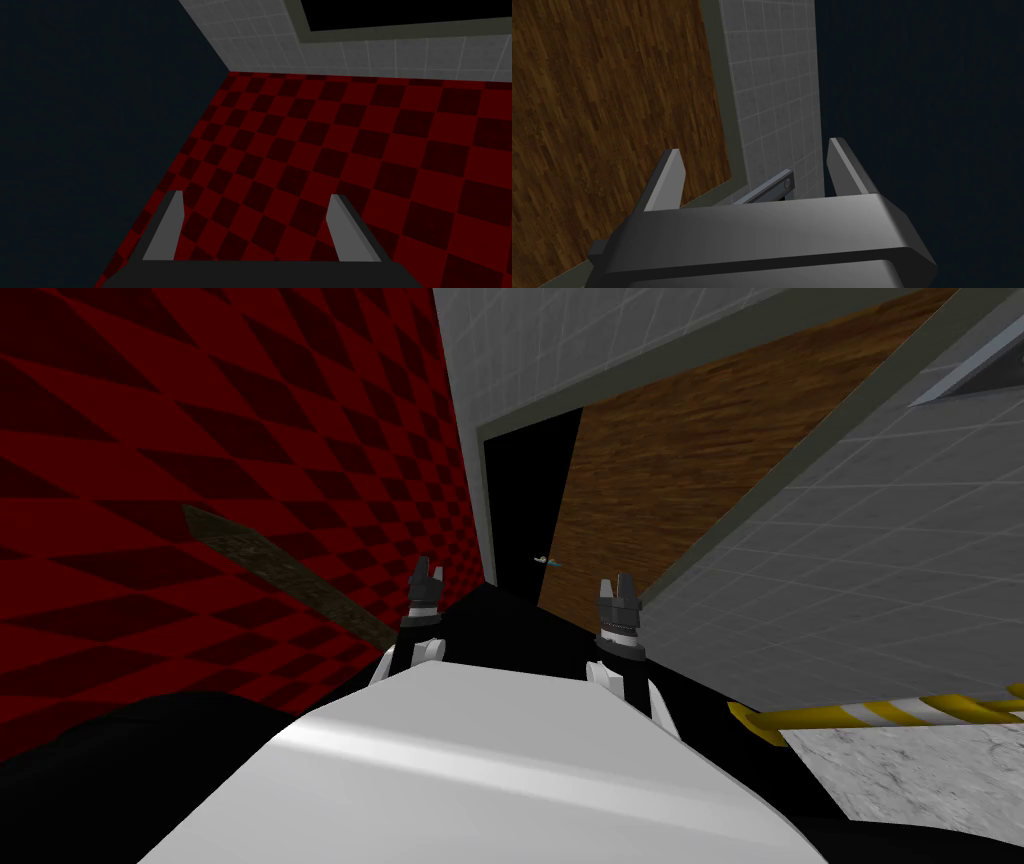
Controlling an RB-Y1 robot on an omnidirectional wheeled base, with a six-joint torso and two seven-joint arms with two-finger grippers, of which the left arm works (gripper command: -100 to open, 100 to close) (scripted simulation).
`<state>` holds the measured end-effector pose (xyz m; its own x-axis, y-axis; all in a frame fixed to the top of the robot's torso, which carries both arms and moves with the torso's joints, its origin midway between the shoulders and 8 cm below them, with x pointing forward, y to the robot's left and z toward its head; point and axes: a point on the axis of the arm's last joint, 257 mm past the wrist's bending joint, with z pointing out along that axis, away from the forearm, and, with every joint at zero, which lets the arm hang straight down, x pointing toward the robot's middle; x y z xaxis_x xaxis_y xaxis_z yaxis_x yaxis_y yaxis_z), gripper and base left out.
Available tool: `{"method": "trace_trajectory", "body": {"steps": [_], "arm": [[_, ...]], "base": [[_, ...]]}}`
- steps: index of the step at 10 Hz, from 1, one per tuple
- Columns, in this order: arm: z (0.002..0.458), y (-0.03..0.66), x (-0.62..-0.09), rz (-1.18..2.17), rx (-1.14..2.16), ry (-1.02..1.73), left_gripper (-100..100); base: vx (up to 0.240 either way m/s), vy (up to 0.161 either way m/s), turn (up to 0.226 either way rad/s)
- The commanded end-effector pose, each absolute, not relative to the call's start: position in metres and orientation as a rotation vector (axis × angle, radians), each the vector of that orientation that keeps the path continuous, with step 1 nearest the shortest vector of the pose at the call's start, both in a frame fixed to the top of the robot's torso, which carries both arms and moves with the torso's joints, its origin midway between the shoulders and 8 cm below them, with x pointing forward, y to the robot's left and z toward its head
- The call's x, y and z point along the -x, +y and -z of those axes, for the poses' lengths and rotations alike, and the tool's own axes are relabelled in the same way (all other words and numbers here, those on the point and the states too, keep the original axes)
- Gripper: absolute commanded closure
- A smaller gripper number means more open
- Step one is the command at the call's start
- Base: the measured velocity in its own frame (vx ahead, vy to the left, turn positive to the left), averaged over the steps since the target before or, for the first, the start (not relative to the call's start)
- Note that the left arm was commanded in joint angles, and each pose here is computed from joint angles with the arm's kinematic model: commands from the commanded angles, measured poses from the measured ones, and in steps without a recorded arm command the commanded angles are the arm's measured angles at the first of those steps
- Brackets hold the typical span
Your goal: Pull the door open
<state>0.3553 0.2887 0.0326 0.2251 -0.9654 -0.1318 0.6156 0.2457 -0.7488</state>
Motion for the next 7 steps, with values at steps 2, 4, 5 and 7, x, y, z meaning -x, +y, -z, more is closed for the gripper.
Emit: {"method": "trace_trajectory", "body": {"steps": [2, 4, 5, 7], "arm": [[-0.018, 0.289, -0.365, 1.208, 0.647, 0.692, -100], [0.0, 0.289, -0.376, 1.221, 0.666, 0.717, -100], [0.007, 0.289, -0.38, 1.225, 0.673, 0.724, -100], [0.019, 0.29, -0.387, 1.232, 0.687, 0.74, -100]], "base": [[0.07, -0.013, -0.093], [0.096, -0.04, -0.106], [0.083, -0.029, -0.115], [0.079, -0.015, -0.077]]}}
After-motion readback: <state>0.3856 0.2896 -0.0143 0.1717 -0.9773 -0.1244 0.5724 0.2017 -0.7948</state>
